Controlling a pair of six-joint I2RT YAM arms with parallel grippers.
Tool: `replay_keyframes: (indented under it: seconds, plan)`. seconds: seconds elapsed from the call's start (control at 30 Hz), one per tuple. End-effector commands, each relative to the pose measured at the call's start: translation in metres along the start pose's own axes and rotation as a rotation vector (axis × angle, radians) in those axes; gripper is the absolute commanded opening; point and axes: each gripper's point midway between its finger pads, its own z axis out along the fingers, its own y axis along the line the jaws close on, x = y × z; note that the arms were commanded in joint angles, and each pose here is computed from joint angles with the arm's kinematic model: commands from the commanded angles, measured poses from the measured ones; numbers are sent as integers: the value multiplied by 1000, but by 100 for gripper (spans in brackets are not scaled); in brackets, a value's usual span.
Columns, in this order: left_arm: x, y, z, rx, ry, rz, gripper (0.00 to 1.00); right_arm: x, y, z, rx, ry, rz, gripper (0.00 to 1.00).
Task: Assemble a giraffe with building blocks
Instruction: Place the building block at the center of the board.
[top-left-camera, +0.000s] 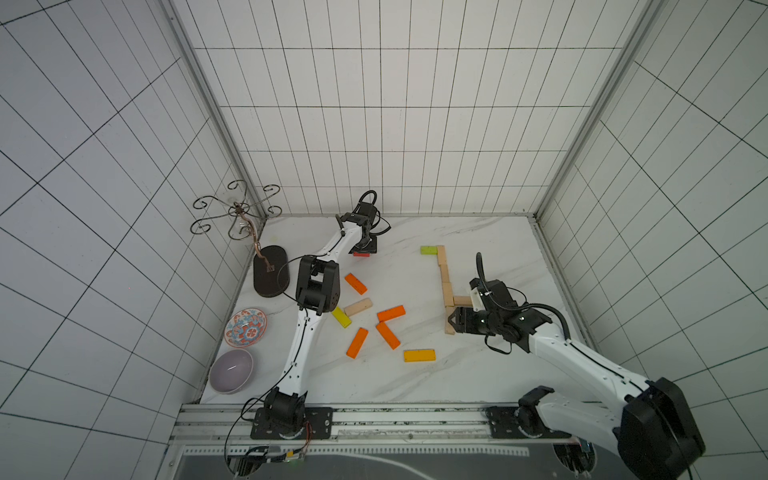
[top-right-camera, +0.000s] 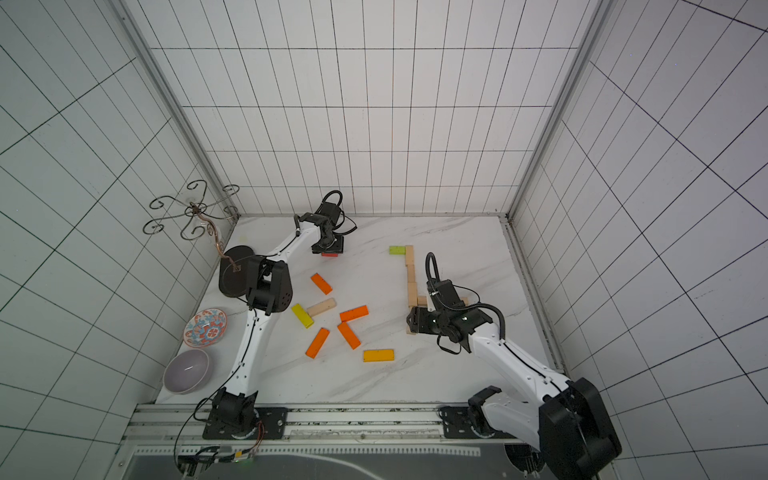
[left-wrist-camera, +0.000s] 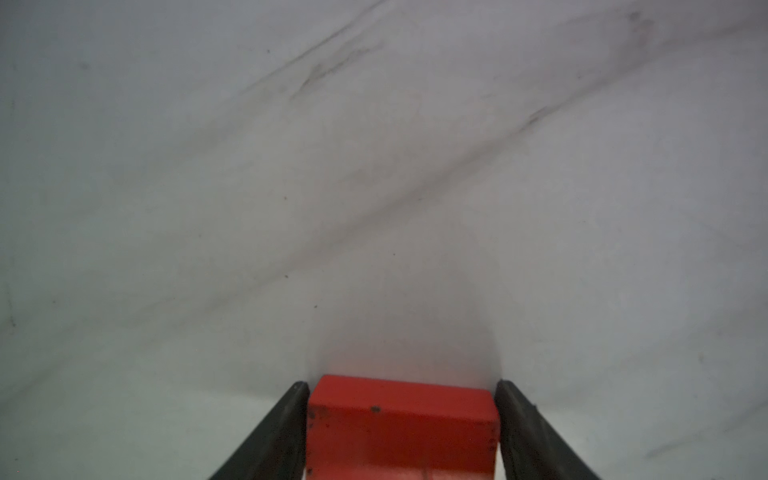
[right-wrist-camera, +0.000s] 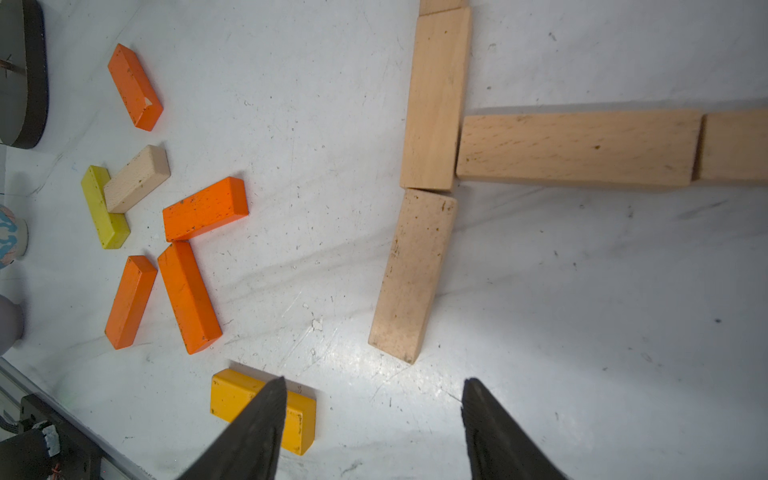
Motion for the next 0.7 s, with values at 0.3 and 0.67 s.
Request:
replay_keyframes:
  seconds: [0.3,0.67]
  plan:
    - [-40,4,-79,61,-143,-18,90,-9,7,-8,-3,-28,1,68]
    - [25,39,-169,42,-146,-127,90,-11,10,-17,-9,-47,24,67]
